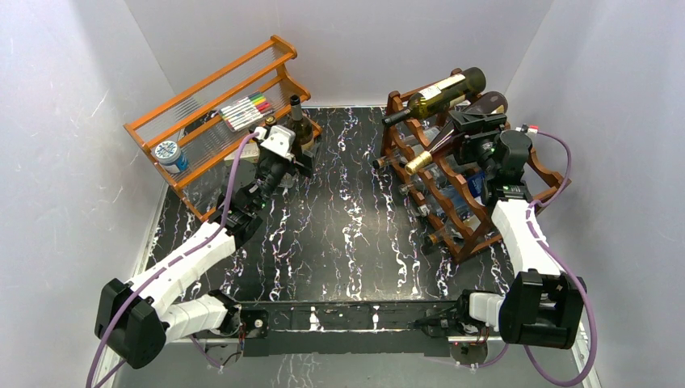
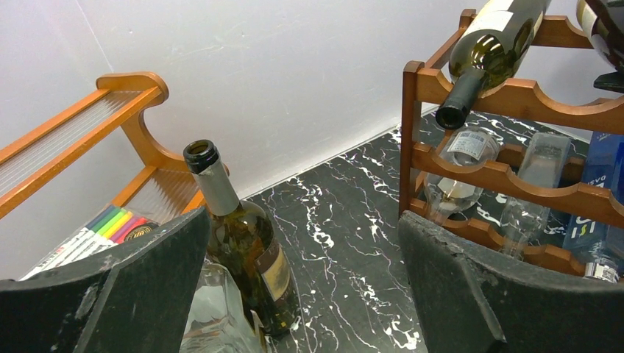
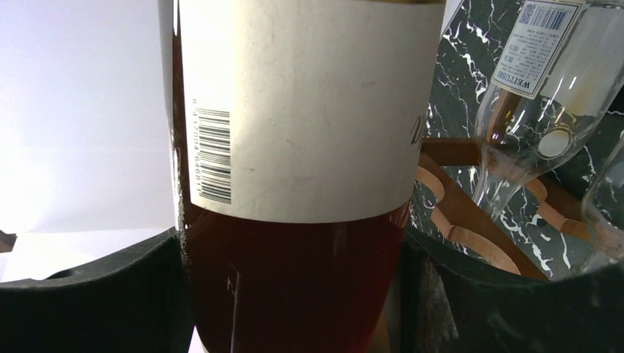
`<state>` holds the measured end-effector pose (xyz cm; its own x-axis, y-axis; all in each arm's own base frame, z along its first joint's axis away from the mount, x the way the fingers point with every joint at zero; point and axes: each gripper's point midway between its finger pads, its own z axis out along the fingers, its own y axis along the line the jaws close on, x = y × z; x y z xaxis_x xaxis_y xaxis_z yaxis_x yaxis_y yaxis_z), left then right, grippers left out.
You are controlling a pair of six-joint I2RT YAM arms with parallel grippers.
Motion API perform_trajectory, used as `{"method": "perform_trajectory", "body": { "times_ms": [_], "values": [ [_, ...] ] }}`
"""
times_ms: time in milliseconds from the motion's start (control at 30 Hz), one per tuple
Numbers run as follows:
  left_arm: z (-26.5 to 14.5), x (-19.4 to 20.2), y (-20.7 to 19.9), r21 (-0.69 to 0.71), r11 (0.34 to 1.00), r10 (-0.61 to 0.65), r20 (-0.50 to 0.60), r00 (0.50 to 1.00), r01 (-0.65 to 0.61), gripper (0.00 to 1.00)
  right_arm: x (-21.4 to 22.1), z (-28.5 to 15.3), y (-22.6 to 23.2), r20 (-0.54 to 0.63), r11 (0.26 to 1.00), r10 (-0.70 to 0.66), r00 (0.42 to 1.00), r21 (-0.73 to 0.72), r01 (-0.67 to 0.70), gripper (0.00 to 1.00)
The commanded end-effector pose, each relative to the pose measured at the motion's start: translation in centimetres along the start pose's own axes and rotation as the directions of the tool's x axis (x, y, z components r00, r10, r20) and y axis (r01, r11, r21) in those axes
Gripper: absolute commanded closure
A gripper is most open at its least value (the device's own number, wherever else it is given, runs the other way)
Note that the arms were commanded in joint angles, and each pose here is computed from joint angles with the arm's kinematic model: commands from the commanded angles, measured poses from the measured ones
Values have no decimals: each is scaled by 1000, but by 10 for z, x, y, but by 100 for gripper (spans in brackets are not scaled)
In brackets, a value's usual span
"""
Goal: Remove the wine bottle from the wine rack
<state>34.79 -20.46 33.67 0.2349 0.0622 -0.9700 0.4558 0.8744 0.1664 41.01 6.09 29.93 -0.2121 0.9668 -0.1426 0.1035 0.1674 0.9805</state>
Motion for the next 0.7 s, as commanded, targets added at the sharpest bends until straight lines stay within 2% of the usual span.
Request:
{"method": "perform_trajectory", "body": {
  "times_ms": [0, 500, 600, 667],
  "values": [
    [3, -15, -4, 17, 1000, -11, 46, 999, 11, 2, -14, -76, 170, 141, 806, -84, 986, -573, 151, 78],
    [5, -10, -9, 41, 999, -17, 37, 999, 16, 2, -12, -93, 192, 137, 793, -87, 987, -591, 152, 78],
    [5, -11, -16, 78, 997, -23, 47, 999, 20, 2, -11, -95, 199, 122, 803, -87, 989, -579, 142, 78],
    [5, -16, -30, 155, 988, -22, 82, 996, 9, 2, -10, -94, 201, 101, 818, -85, 991, -561, 127, 78]
  ]
}}
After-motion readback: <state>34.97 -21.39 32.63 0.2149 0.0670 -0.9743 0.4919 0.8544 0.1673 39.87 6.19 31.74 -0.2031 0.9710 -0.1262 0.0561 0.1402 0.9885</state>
